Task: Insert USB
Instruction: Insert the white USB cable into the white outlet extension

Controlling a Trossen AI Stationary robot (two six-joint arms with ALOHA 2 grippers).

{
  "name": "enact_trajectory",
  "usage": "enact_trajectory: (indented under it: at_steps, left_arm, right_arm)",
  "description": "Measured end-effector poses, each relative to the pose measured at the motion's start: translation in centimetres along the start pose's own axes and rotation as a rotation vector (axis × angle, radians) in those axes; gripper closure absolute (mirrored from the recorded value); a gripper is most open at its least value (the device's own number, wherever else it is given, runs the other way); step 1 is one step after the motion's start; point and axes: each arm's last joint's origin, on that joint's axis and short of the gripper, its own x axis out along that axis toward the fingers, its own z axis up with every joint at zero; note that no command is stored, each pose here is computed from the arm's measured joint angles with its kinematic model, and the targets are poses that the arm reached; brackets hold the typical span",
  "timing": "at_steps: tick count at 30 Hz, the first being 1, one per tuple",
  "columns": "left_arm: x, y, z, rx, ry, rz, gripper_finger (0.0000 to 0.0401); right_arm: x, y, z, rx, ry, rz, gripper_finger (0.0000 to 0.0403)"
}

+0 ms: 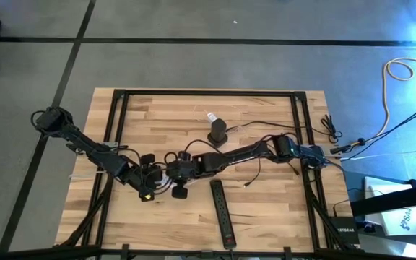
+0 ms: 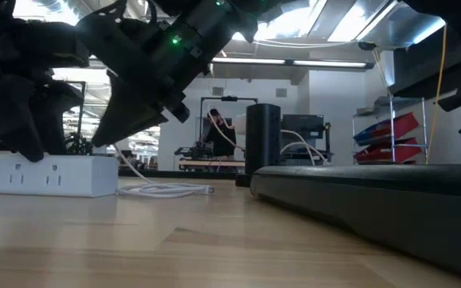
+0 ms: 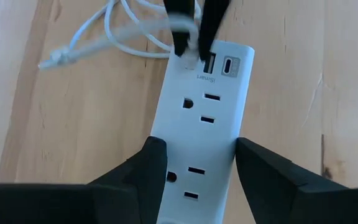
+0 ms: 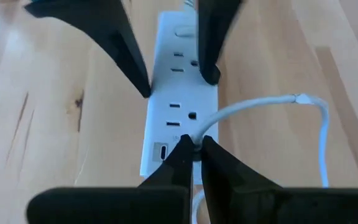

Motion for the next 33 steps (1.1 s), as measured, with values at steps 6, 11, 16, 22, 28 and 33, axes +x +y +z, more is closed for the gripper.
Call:
enact_trajectory:
  at_steps: [6, 11, 16, 22, 28, 33]
  left_arm:
    - [0.0, 0.0, 0.1, -0.005, -0.008, -0.005, 0.0231]
    - [0.0, 0.0, 0.1, -0.005, -0.011, -0.002, 0.0231]
    - [0.0, 0.0, 0.0, -0.002, -0.002, 0.001, 0.0231]
    - [0.0, 0.0, 0.1, -0.005, -0.009, -0.002, 0.0231]
    - [0.0, 0.0, 0.1, -0.006, -0.009, -0.001, 0.0231]
    - [0.0, 0.0, -0.1, 0.004, 0.005, 0.005, 0.0231]
  right_arm:
    - [0.0, -0.1, -0.4, 0.039, 0.041, -0.017, 0.0403]
    - [0.1, -0.2, -0.6, 0.051, 0.07, -0.006, 0.0403]
    - [0.3, 0.0, -0.2, 0.047, 0.011, 0.01, 0.0403]
    - [0.4, -0.1, -0.8, 0.058, 0.074, 0.002, 0.0403]
    - [0.3, -0.1, -0.7, 0.053, 0.058, -0.003, 0.0403]
    - [0.6, -0.3, -0.1, 0.068, -0.009, 0.015, 0.0403]
